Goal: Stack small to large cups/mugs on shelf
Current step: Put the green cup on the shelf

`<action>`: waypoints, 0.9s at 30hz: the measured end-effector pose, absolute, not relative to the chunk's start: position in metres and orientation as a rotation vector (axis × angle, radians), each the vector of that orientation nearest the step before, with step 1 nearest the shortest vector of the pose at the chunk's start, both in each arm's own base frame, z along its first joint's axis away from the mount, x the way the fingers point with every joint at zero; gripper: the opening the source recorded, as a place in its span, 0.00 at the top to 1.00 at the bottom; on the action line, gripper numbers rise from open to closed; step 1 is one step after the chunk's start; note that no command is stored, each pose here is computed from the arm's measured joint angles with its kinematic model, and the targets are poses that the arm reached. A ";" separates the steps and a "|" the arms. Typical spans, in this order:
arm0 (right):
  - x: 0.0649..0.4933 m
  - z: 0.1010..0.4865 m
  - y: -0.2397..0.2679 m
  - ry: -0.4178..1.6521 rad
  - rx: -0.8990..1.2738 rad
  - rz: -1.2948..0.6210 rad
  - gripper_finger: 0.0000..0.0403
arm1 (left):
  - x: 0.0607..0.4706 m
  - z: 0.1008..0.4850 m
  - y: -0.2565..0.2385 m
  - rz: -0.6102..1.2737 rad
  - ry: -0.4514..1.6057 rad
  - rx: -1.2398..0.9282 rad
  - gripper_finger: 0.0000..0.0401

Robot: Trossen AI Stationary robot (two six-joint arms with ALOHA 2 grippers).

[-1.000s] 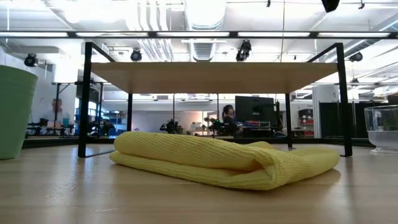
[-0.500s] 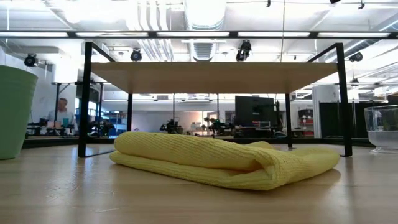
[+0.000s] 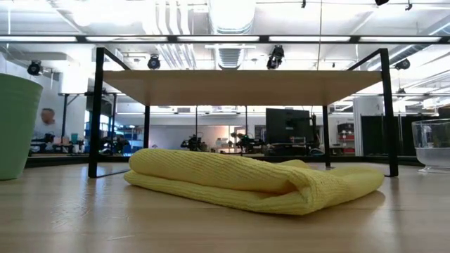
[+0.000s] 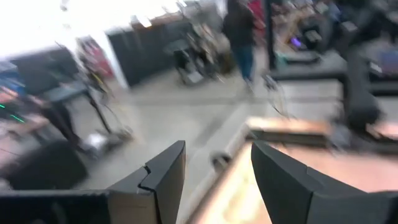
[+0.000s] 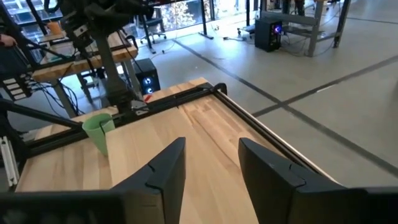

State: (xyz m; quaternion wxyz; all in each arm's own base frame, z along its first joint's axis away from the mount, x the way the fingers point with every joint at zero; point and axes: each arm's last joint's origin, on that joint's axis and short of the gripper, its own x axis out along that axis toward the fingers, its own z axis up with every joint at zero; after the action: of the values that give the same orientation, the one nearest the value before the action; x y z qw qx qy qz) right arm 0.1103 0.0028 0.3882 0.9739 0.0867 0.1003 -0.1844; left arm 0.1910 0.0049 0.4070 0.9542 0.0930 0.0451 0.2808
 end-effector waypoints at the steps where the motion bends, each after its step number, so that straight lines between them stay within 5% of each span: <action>1: 0.110 0.388 0.003 0.203 0.175 -0.372 0.65 | 0.187 0.406 0.004 0.546 0.127 0.144 0.57; 11: 0.110 0.385 0.003 0.229 0.165 -0.375 0.65 | 0.156 0.382 -0.008 0.206 0.600 -0.486 0.57; 18: 0.108 0.381 0.002 0.273 0.180 -0.386 0.65 | 0.139 0.353 -0.017 0.178 1.072 -0.915 0.57; 27: 0.110 0.376 0.003 0.301 0.170 -0.393 0.65 | 0.165 0.326 -0.033 0.302 1.315 -0.960 0.57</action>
State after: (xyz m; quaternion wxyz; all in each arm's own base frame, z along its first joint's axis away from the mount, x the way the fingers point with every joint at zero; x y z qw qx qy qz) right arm 0.1097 0.0026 0.3757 0.9660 0.0842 0.1489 -0.1941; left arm 0.1646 -0.0325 0.3264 0.6763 -0.4271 0.5849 0.1345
